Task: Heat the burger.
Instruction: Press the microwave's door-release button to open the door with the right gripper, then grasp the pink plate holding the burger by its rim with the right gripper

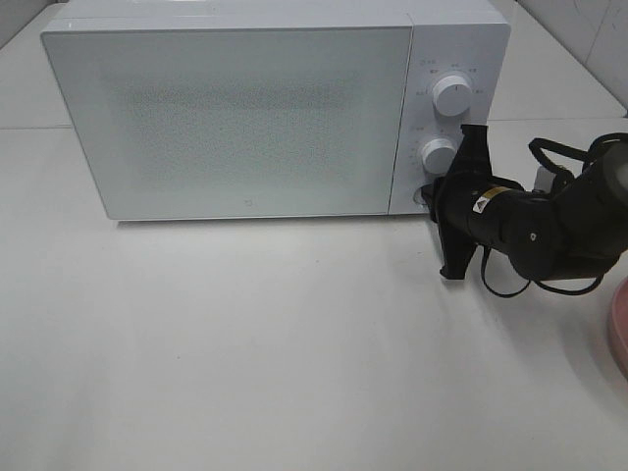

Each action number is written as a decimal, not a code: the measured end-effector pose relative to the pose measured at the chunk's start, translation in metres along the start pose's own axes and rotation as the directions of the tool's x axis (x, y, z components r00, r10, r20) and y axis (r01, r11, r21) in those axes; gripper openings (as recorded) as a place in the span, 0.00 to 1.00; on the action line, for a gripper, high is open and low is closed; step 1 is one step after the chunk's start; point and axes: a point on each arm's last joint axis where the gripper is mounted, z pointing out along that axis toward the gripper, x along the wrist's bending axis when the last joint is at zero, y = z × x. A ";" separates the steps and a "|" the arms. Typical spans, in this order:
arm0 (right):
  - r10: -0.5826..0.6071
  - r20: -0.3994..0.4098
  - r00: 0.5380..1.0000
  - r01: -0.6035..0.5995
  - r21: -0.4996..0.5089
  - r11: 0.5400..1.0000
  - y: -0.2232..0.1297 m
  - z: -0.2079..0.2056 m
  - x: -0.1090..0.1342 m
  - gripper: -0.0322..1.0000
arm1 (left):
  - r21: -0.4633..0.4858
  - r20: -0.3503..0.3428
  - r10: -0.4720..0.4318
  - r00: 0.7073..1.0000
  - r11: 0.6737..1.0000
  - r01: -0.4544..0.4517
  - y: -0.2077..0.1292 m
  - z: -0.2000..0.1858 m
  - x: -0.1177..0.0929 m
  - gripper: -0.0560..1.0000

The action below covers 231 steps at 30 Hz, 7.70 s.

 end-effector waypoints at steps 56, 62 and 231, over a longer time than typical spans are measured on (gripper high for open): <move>-0.080 -0.059 0.995 0.076 -0.072 0.995 -0.004 0.012 -0.005 0.04 | 0.000 0.000 0.000 1.000 1.000 0.000 0.000 0.000 0.000 0.99; -0.078 -0.056 0.995 0.074 -0.074 0.995 -0.004 0.012 -0.005 0.04 | 0.000 0.000 0.000 1.000 1.000 0.000 0.000 0.000 0.000 0.99; -0.964 0.181 -0.196 0.572 0.820 0.038 0.115 -0.121 -0.009 0.86 | -0.001 0.000 0.000 1.000 1.000 0.000 0.000 0.000 0.000 0.99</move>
